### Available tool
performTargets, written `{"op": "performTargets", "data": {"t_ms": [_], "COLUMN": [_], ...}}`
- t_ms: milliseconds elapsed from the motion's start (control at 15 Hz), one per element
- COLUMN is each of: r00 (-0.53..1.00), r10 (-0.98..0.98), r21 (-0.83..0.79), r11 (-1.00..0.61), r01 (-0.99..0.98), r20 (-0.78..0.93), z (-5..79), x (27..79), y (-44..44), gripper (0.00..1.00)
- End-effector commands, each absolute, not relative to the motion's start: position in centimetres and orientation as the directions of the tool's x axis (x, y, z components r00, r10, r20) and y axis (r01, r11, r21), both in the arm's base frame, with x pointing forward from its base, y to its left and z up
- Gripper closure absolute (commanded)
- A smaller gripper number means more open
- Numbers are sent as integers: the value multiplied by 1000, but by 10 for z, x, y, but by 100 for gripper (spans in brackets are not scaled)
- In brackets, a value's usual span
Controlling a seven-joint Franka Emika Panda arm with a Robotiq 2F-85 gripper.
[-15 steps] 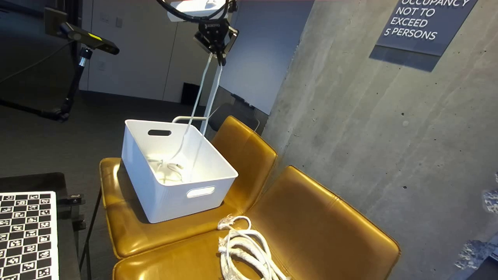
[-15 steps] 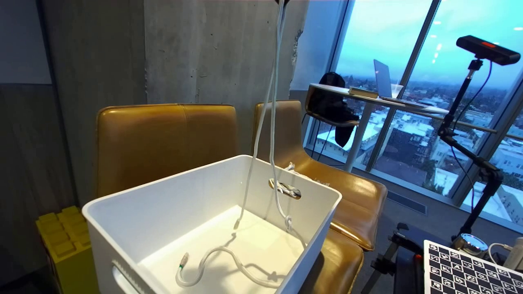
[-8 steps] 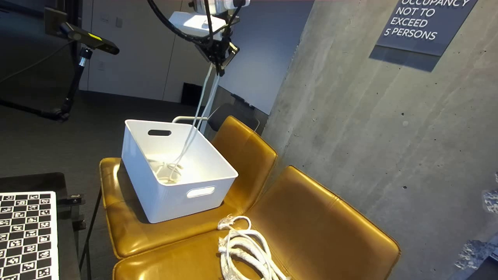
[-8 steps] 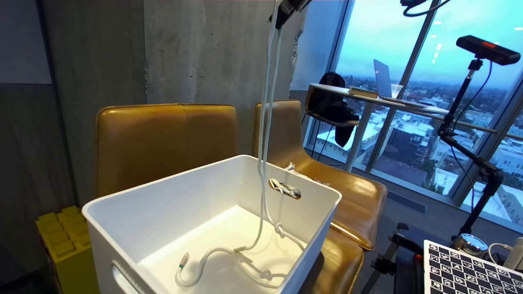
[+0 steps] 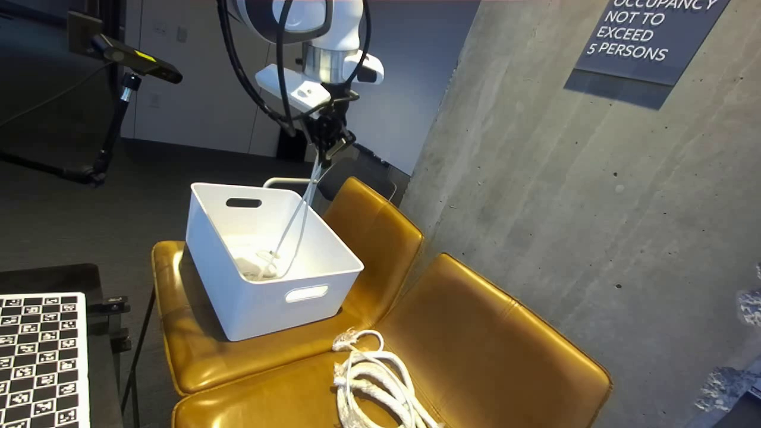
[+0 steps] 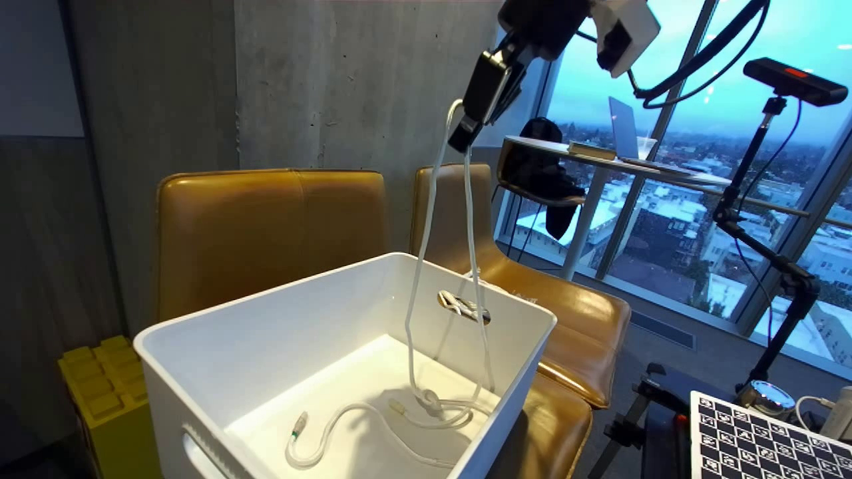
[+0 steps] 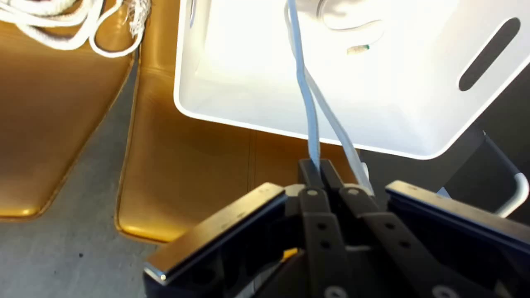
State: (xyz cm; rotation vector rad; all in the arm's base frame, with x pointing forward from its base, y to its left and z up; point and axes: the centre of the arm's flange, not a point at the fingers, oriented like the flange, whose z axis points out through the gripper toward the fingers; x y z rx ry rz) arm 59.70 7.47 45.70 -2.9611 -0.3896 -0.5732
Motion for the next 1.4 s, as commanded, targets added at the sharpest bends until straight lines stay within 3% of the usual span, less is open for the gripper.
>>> {"op": "performTargets", "data": {"t_ms": [0, 67, 133, 200, 533, 867, 1333], "r00": [935, 940, 942, 944, 947, 957, 958], "r10": [151, 148, 149, 148, 144, 108, 136], "r21": [-127, -136, -138, -138, -123, -92, -37], "r11": [-972, -971, -971, -971, -975, -986, -988], "r01": [200, 197, 198, 195, 185, 137, 150], "r20": [322, 308, 300, 294, 288, 268, 252], "z": [436, 429, 424, 421, 428, 409, 365], "x": [611, 612, 613, 613, 613, 604, 603], "y": [70, 68, 67, 66, 35, -51, -138], "gripper": [99, 99, 88, 70, 36, 1, 0]}}
